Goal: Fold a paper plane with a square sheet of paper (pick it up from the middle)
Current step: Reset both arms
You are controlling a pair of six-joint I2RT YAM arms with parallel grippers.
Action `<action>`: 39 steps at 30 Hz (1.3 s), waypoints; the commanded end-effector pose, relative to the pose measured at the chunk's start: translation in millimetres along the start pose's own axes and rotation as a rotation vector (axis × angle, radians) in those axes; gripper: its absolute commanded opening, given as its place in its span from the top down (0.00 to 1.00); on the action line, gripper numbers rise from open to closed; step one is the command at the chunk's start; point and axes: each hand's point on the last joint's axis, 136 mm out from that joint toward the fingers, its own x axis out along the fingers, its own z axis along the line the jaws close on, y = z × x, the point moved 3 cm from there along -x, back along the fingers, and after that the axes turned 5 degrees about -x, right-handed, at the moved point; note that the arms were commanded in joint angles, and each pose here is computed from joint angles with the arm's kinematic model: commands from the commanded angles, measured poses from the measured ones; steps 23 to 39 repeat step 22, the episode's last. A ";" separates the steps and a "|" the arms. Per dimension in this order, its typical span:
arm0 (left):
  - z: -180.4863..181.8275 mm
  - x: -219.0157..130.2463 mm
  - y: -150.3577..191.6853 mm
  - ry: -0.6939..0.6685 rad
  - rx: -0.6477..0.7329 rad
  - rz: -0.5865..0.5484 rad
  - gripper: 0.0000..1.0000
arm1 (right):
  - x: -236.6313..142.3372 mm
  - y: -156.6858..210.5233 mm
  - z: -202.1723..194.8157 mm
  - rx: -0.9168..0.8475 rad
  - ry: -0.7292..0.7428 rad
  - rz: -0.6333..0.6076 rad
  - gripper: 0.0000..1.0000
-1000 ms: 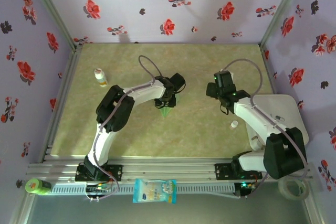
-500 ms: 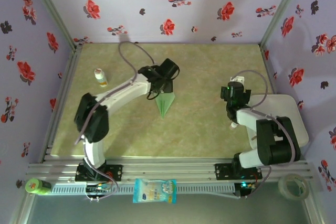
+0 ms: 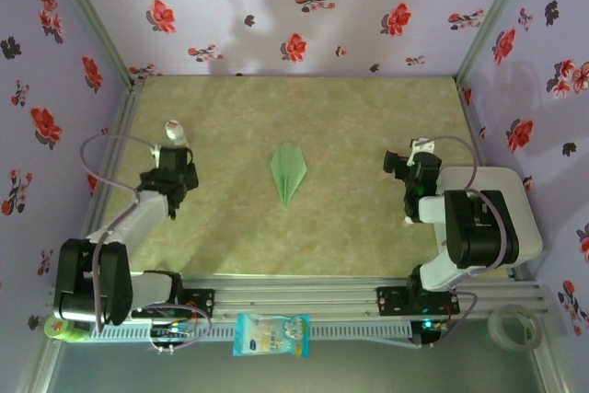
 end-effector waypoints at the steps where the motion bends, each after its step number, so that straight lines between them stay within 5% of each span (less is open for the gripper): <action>1: -5.4 4.7 -40.0 0.074 -0.004 -0.337 0.07 | -0.4 -6.1 -3.7 0.031 0.008 -0.037 0.01; 5: -15.8 11.9 -47.9 0.143 0.056 -0.415 0.04 | -1.4 -5.7 -2.6 0.023 0.005 -0.045 0.01; 8: -23.8 22.9 -51.9 0.219 0.044 -0.358 0.04 | -1.0 -6.0 -2.4 0.023 0.004 -0.041 0.01; 12: -41.8 25.4 -33.1 0.366 0.061 -0.475 0.02 | -0.9 -6.8 -2.3 0.024 0.003 -0.043 0.01; 17: -21.0 44.3 -39.1 0.214 -0.042 -0.388 0.00 | -0.4 -5.5 -2.2 0.024 0.003 -0.038 0.01; 39: -17.6 43.9 -39.3 0.212 -0.065 -0.399 0.00 | -0.5 -6.5 -3.1 0.027 0.009 -0.038 0.01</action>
